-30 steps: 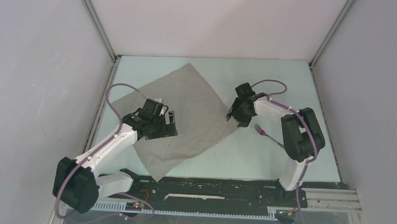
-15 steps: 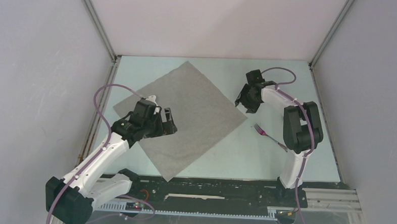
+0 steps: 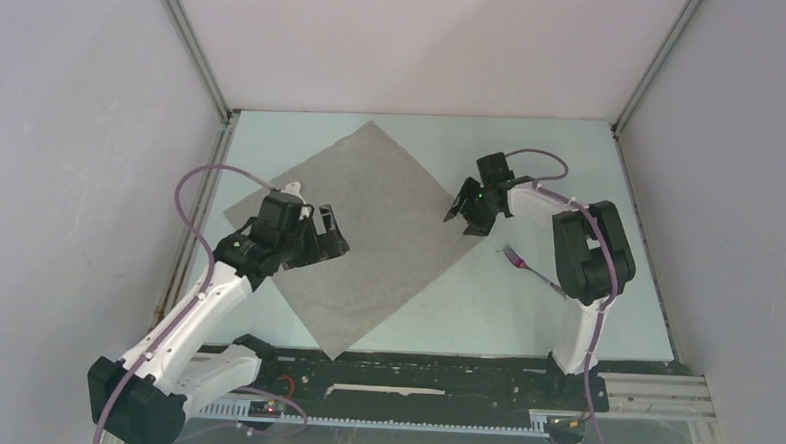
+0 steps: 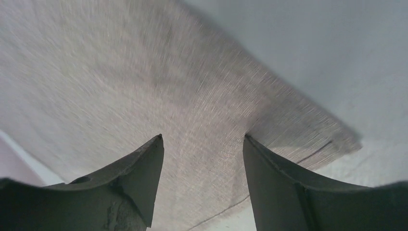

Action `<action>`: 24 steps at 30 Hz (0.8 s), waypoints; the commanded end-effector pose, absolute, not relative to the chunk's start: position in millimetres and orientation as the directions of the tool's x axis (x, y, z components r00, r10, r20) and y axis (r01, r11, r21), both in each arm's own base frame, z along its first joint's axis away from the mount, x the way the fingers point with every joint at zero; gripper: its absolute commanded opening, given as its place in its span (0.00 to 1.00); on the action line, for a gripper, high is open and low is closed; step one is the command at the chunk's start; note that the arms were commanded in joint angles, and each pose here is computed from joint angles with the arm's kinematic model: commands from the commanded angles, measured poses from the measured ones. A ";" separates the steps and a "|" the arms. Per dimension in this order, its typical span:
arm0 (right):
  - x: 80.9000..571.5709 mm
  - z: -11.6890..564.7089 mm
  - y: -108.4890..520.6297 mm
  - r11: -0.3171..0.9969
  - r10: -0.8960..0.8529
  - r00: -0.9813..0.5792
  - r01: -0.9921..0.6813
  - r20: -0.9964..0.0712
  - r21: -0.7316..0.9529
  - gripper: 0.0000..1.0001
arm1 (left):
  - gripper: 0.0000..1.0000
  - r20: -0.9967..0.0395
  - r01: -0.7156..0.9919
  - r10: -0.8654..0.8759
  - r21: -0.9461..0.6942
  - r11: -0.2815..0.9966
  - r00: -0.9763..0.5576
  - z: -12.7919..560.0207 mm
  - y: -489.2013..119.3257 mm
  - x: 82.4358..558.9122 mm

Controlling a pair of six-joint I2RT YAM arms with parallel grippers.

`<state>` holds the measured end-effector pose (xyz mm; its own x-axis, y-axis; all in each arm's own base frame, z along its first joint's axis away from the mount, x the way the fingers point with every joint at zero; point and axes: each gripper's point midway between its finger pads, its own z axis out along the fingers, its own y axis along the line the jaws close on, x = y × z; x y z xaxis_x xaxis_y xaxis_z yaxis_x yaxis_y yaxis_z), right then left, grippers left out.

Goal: Fold the napkin into a case and place the utensils inside

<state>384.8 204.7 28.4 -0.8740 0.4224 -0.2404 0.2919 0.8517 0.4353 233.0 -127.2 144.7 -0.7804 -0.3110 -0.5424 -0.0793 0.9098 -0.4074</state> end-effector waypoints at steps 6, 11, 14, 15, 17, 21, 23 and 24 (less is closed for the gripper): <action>466.2 20.2 148.5 0.839 0.491 -0.830 0.368 -0.265 0.401 0.70 | 1.00 -0.609 -0.075 -0.389 -0.475 0.877 -0.691 197.6 -119.5 237.3; 462.4 78.6 154.5 0.939 0.312 -0.852 0.211 -0.420 0.271 0.75 | 1.00 -0.617 -0.071 -0.383 -0.468 0.881 -0.687 206.7 -116.6 235.4; 428.5 134.6 163.1 0.975 0.217 -0.820 0.150 -0.530 0.167 0.83 | 1.00 -0.640 -0.124 -0.395 -0.426 0.896 -0.659 206.0 -101.5 239.8; 406.9 143.5 172.0 0.978 0.198 -0.831 0.133 -0.519 0.160 0.83 | 1.00 -0.644 -0.153 -0.403 -0.408 0.900 -0.650 205.1 -94.4 240.9; 352.9 144.4 204.2 0.977 0.164 -0.869 0.077 -0.467 0.199 0.83 | 1.00 -0.653 -0.227 -0.431 -0.377 0.898 -0.623 204.6 -76.1 240.7; 241.8 129.5 272.6 0.922 0.200 -0.946 0.094 -0.256 0.376 0.84 | 1.00 -0.705 -0.394 -0.494 -0.320 0.862 -0.509 213.3 -34.5 237.2; 197.9 123.8 300.5 0.890 0.299 -0.948 0.236 -0.108 0.391 0.84 | 1.00 -0.745 -0.483 -0.504 -0.279 0.830 -0.437 219.8 -11.4 233.7; 180.1 121.5 311.9 0.883 0.322 -0.945 0.278 -0.058 0.378 0.85 | 1.00 -0.756 -0.511 -0.509 -0.270 0.816 -0.412 223.1 -4.4 231.4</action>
<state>250.7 290.4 152.9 -0.9208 0.1183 -0.3717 -0.0473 0.9120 0.4075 237.6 -50.7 196.2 -0.5824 -0.4662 -0.6660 -0.3365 0.8840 -0.3245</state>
